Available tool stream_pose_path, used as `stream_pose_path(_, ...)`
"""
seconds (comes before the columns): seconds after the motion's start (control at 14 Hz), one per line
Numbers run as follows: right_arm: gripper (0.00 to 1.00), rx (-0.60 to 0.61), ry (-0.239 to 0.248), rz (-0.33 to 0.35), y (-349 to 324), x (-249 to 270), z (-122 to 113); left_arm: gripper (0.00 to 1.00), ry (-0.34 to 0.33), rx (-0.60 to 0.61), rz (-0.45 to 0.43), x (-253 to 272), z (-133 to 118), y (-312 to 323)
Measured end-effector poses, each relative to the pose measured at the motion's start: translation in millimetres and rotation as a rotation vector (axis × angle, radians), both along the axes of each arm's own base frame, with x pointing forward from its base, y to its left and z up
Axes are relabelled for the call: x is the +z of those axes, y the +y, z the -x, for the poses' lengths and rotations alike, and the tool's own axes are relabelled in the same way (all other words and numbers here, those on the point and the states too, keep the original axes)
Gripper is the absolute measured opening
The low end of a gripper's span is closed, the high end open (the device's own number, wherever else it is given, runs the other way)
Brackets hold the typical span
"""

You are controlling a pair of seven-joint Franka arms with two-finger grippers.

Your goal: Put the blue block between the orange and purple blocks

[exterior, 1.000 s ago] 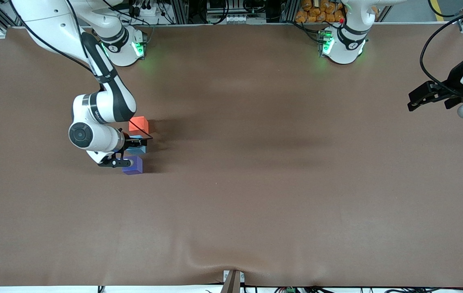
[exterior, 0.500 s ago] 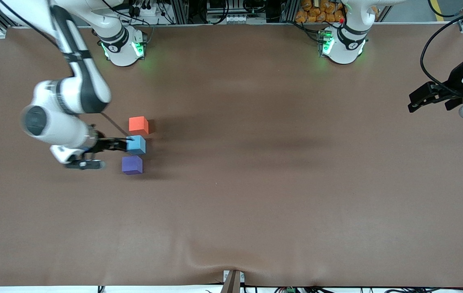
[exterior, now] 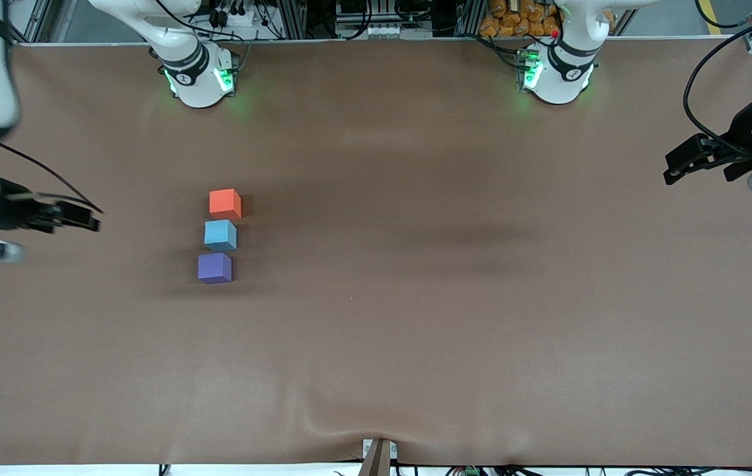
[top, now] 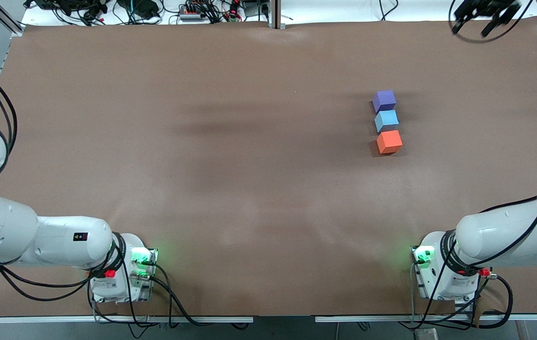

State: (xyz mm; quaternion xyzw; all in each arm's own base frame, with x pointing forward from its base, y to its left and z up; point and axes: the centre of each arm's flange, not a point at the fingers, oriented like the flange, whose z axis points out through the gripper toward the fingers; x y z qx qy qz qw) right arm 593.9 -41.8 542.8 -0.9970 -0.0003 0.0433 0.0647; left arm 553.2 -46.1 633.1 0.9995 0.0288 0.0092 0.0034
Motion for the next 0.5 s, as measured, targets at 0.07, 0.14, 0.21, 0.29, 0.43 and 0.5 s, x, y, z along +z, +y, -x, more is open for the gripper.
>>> stream_pose_path(0.07,1.00,0.007,-0.007,0.001,2,20,2,1.00,0.000,0.000,0.000,0,0,0)
stream_pose_path(0.14,1.00,0.010,-0.013,0.004,1,37,4,1.00,0.000,0.000,0.000,0,0,0)
stream_pose_path(0.21,1.00,0.008,-0.018,0.011,-2,53,9,1.00,-0.001,0.001,0.000,0,0,0)
stream_pose_path(0.29,1.00,0.008,-0.026,0.032,-5,68,16,1.00,-0.001,0.001,0.000,1,0,1)
stream_pose_path(0.43,1.00,-0.004,-0.017,0.080,-3,96,38,1.00,-0.002,0.001,0.000,1,0,1)
stream_pose_path(0.5,1.00,-0.015,-0.008,0.088,0,104,47,1.00,-0.002,0.001,0.000,1,0,1)
